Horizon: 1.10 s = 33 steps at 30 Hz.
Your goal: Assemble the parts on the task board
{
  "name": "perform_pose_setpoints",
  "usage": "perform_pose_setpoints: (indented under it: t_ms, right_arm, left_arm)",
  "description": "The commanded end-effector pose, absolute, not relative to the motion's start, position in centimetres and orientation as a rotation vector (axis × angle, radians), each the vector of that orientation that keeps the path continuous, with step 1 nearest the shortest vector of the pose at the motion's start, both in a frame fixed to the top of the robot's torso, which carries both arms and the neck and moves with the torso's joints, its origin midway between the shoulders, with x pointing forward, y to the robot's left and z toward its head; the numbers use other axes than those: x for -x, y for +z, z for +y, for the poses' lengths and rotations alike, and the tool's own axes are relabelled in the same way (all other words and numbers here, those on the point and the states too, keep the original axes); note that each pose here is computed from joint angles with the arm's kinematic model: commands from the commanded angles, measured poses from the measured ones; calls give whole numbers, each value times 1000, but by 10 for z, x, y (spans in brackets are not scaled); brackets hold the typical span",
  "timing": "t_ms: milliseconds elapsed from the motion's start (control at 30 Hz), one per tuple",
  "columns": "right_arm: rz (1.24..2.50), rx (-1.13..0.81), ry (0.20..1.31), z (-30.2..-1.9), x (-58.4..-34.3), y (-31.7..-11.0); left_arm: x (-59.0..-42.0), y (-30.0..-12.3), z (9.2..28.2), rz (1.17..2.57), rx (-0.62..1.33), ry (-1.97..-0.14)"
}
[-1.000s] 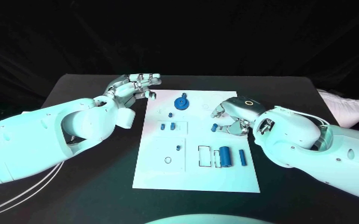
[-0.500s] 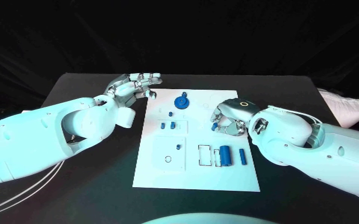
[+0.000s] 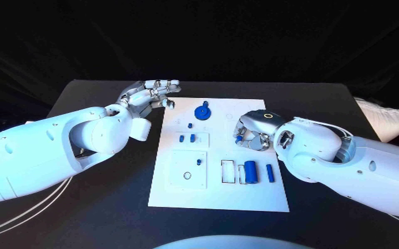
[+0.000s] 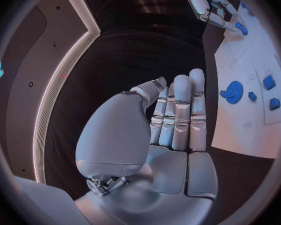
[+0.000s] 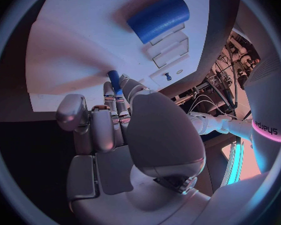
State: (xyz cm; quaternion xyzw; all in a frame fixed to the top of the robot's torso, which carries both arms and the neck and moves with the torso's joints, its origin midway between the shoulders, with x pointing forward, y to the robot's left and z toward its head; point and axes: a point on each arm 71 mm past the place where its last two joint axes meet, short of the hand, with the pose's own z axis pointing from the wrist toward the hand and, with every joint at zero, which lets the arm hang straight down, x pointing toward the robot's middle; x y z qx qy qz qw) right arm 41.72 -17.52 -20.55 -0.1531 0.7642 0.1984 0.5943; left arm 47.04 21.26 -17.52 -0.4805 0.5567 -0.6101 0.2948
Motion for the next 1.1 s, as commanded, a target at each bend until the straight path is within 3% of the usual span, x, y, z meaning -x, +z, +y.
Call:
perform_pose_setpoints:
  t_ms: [33,367,667,900,1100]
  right_arm:
    - [1785,375,451,-175,-417,-209]
    - [1678,343,503,-172,-414,-199]
    - [1600,285,630,-164,-395,-173]
    - [1575,287,741,-142,-379,-163]
    - [1603,320,847,-111,-369,-170]
  left_arm:
    - [-470,-174,210,1487,1273,-1650]
    - [-470,-174,210,1488,1274,-1649]
    - [-470,-174,212,1487,1275,-1647]
    - [-469,-174,211,1488,1273,-1651]
    - [-469,-174,209,1491,1272,-1655]
